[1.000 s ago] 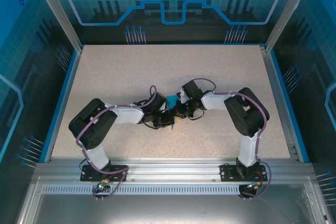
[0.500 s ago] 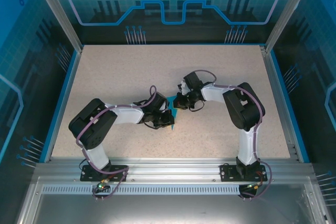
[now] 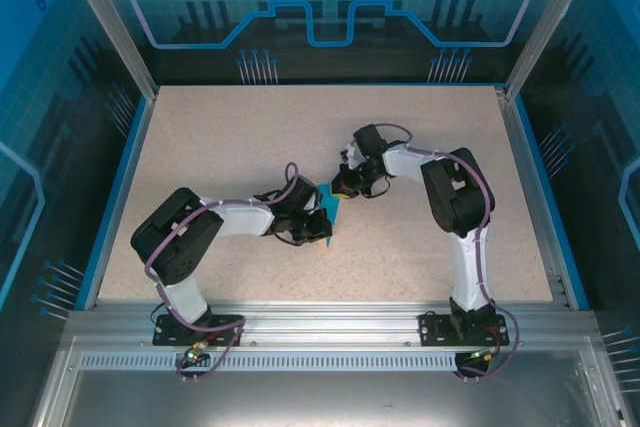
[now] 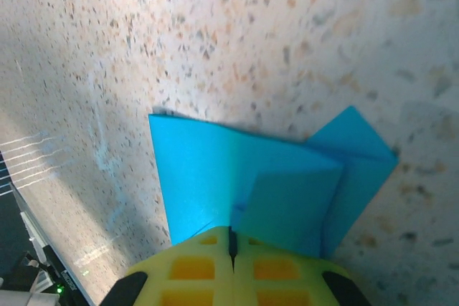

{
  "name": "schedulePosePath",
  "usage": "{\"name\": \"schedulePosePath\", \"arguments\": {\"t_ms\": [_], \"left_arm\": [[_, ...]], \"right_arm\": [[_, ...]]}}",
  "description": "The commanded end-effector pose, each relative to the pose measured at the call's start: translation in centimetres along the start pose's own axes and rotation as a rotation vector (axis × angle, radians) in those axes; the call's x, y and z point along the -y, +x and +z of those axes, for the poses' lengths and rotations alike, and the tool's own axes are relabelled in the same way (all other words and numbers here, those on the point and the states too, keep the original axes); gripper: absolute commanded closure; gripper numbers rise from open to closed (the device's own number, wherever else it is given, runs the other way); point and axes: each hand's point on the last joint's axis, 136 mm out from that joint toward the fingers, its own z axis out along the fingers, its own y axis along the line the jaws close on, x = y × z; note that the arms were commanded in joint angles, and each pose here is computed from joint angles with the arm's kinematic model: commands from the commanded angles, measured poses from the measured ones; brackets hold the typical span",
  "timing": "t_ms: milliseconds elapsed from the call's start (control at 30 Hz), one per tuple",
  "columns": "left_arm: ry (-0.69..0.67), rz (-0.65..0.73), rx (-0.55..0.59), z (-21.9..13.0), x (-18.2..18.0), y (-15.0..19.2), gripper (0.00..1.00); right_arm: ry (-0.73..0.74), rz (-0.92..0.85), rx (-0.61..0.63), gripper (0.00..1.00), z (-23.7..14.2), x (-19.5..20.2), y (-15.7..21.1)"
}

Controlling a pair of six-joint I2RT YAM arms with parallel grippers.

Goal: Fold a paper plane with a square sheet of paper (fold left side to right side)
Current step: Fold the wing for the fifth time at the center of the table.

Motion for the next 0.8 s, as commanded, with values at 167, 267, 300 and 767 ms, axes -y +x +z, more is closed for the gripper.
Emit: {"name": "schedulePosePath", "arguments": {"t_ms": [167, 267, 300, 767], "left_arm": [[-0.325, -0.116, -0.149, 0.5, -9.0, 5.3, 1.0], [-0.325, -0.115, -0.15, 0.5, -9.0, 5.4, 1.0], [-0.323, -0.114, -0.148, 0.5, -9.0, 5.3, 1.0], [-0.299, -0.106, -0.133, 0.2, -8.2, 4.9, 1.0]], "right_arm": [[0.127, -0.001, 0.168, 0.97, -1.8, 4.9, -7.2], [0.122, 0.001, 0.196, 0.97, -2.5, 5.1, -8.6], [0.118, 0.006, 0.203, 0.97, -2.8, 5.3, -9.0], [0.061, -0.027, 0.284, 0.94, -6.9, 3.9, -10.8]]}}
